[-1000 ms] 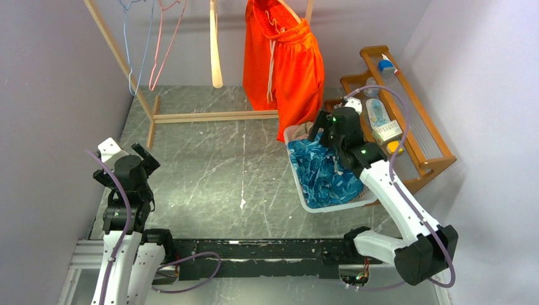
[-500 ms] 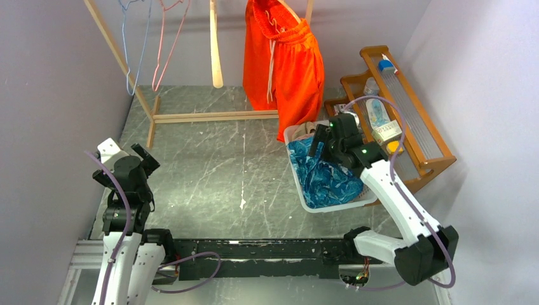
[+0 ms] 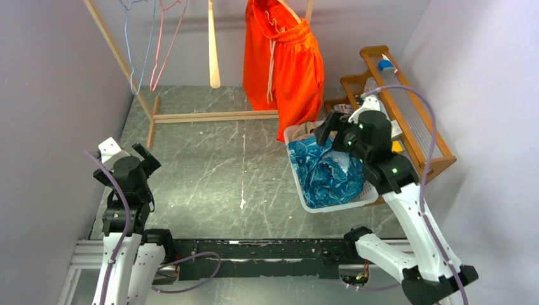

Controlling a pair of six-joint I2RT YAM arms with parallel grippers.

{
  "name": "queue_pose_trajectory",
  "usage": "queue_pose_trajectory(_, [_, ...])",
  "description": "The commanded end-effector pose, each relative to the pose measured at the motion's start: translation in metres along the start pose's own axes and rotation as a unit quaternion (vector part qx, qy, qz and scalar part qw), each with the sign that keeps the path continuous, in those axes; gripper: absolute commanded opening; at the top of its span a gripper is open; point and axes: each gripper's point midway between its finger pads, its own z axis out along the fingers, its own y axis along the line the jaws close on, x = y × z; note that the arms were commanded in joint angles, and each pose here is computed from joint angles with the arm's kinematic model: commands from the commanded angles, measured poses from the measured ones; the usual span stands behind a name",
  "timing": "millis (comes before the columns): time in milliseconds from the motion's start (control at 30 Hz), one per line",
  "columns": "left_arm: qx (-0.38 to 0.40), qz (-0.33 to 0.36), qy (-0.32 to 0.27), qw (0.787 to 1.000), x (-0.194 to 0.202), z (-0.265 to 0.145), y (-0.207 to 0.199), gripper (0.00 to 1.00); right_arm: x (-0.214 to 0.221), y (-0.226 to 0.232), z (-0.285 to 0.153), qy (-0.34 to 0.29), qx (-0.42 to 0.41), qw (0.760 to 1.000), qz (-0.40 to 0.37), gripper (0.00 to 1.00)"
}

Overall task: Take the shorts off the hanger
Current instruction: Place the shorts in the basket, then move the hanger to the clothes rod.

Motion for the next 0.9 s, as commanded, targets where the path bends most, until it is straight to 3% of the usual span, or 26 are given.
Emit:
queue_pose_trajectory(0, [0.026,0.001,-0.008,1.0,-0.002,0.002,-0.009,0.99,-0.062,0.014,-0.016,-0.146,-0.039,0.988,-0.034,0.87])
queue_pose_trajectory(133, [0.054,0.006,0.01,0.998,0.004,0.004,-0.021,0.99,-0.1,0.015,-0.004,-0.17,-0.001,0.984,-0.055,0.89])
queue_pose_trajectory(367, [0.082,0.031,0.028,0.996,0.012,0.007,-0.032,0.99,-0.144,0.039,0.023,-0.168,-0.008,0.977,-0.129,0.95])
queue_pose_trajectory(600, [0.103,0.038,0.044,0.993,0.017,0.007,-0.041,0.99,-0.175,0.067,0.029,-0.187,-0.067,0.97,-0.138,0.97])
queue_pose_trajectory(733, [0.101,0.037,0.041,0.993,0.016,0.007,-0.04,0.99,-0.192,0.052,0.049,-0.157,-0.036,0.976,-0.147,0.98])
queue_pose_trajectory(867, [0.099,0.036,0.038,0.994,0.015,0.007,-0.039,0.99,-0.199,0.071,0.054,-0.153,-0.096,0.969,-0.166,0.97])
